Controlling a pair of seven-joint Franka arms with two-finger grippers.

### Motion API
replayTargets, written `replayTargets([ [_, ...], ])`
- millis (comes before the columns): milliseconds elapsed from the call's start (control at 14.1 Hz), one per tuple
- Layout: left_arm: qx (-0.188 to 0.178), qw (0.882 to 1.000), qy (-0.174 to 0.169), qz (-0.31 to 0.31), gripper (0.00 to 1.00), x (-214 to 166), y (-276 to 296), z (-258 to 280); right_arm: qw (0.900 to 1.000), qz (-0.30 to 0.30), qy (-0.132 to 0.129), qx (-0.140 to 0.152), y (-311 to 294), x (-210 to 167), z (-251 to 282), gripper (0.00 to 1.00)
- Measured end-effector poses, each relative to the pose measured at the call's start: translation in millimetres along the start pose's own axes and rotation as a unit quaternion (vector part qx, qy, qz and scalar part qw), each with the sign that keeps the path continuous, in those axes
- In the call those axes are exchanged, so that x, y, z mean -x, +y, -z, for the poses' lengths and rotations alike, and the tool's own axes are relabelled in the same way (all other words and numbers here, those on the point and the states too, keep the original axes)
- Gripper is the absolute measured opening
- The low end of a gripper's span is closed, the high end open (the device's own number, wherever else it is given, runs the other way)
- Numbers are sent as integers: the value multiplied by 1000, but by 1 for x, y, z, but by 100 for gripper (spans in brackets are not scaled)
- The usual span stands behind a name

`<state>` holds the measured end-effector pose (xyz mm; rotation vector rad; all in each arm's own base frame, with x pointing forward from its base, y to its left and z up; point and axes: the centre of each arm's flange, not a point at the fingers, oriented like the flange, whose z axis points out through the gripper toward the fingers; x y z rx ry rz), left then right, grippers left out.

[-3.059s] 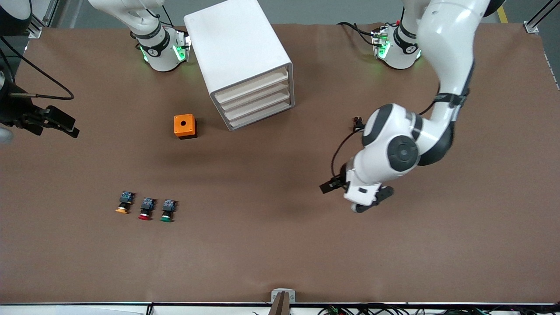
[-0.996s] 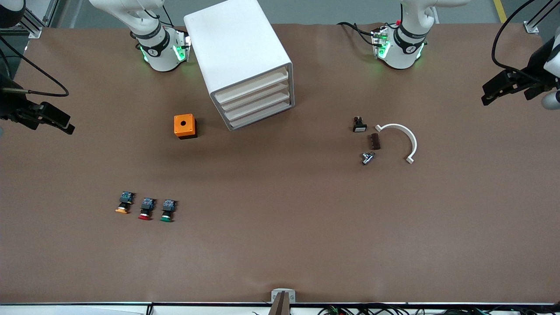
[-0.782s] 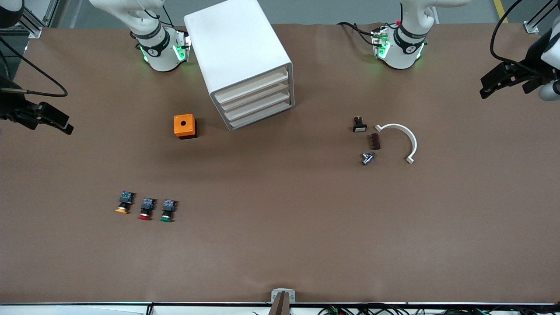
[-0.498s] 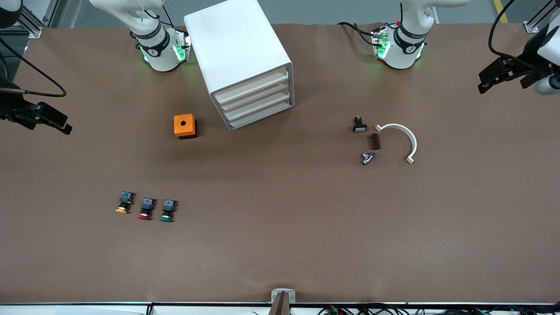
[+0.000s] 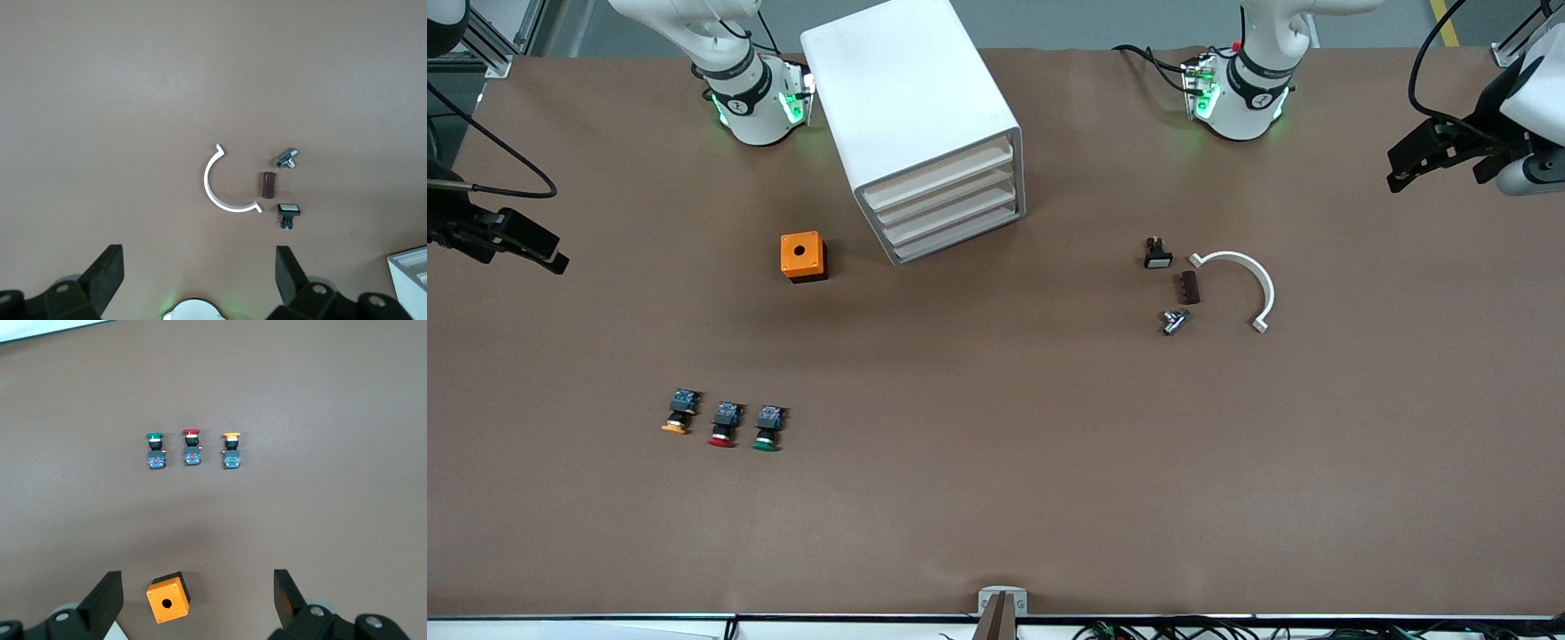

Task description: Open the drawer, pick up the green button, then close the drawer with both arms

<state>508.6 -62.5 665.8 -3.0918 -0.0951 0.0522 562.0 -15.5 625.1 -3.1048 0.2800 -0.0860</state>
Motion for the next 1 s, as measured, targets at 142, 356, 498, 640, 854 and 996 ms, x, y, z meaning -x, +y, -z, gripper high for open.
replayTargets([
  [142, -1, 1000, -1, -8, 100, 2, 9, 0, 1000, 1, 0, 1, -1, 0, 0, 100],
  [356, -1, 1000, -8, -9, 100, 10, 8, -4, 1000, 2, 0, 1, -2, 0, 0, 100],
  [498, 13, 1000, -12, -8, 100, 17, 8, -6, 1000, 2, 0, 1, -2, 0, 0, 100],
  [640, 15, 1000, -13, -6, 100, 18, 6, -8, 1000, 3, 0, 1, -3, 0, 0, 100],
  [854, 16, 1000, -15, -2, 100, 15, 3, -11, 1000, 3, 0, 1, -3, 0, 0, 100],
  [996, 16, 1000, -13, 5, 100, 14, -4, -11, 1000, 3, 0, 1, -3, 1, 0, 100],
])
